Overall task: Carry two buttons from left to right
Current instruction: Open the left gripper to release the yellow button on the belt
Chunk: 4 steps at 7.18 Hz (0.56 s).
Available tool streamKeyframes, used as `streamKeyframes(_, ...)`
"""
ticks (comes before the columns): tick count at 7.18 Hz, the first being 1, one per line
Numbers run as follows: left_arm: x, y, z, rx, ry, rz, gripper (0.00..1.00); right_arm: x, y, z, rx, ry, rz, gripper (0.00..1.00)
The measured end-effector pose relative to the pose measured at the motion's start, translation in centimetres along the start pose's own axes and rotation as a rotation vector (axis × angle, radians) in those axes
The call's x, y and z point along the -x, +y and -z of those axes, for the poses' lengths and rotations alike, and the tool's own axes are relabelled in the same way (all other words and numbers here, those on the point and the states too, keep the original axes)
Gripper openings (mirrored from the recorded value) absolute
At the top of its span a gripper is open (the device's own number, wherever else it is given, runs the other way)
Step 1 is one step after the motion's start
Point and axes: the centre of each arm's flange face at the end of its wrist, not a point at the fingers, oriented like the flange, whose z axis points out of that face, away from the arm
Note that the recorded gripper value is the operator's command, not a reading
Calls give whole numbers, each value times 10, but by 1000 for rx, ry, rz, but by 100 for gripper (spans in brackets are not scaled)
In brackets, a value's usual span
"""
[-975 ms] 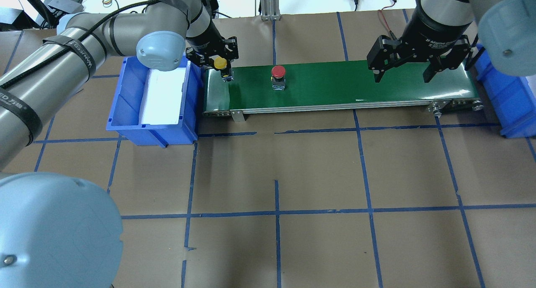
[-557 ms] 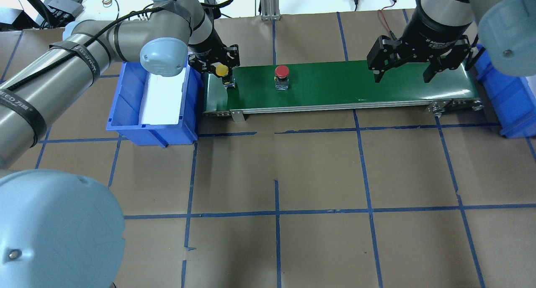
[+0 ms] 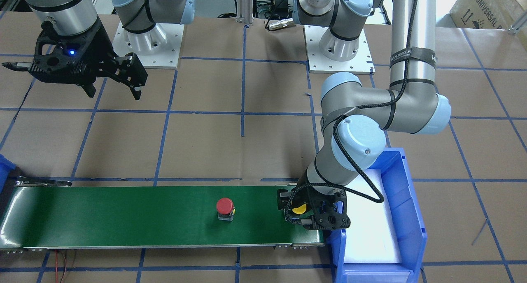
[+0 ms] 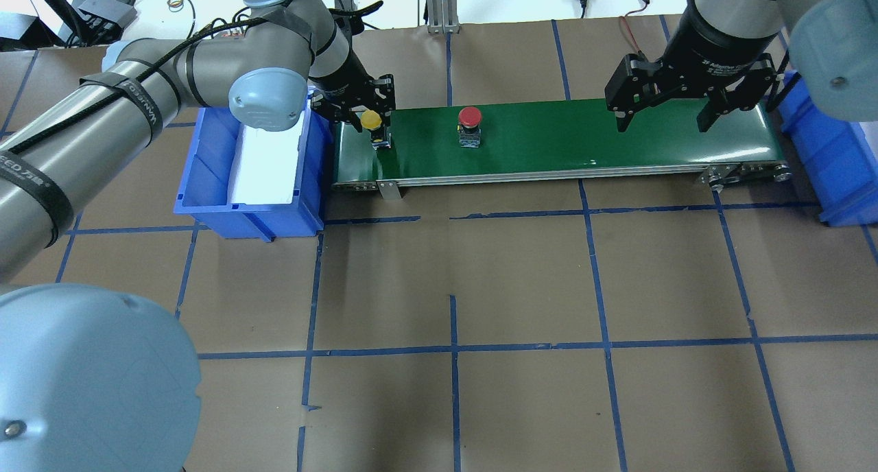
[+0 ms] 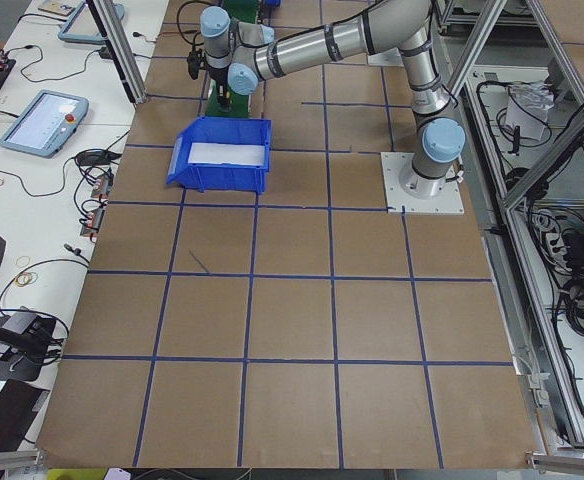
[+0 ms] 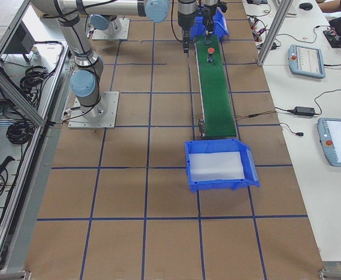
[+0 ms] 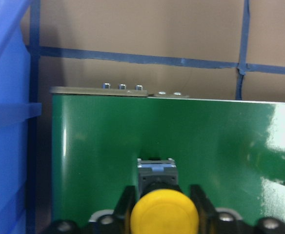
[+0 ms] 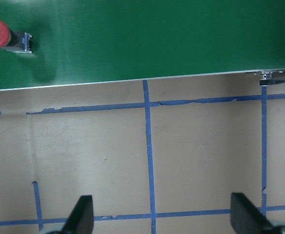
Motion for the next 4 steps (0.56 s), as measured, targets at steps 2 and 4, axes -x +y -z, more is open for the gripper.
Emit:
streamKeyframes(2,-3,1,12,-18,10,-1,79,-1,0,1,-1,5,-2,100)
streamKeyframes(4,-7,1,31,-48,16,2,84,-2,0,1,-1,7,-3,100)
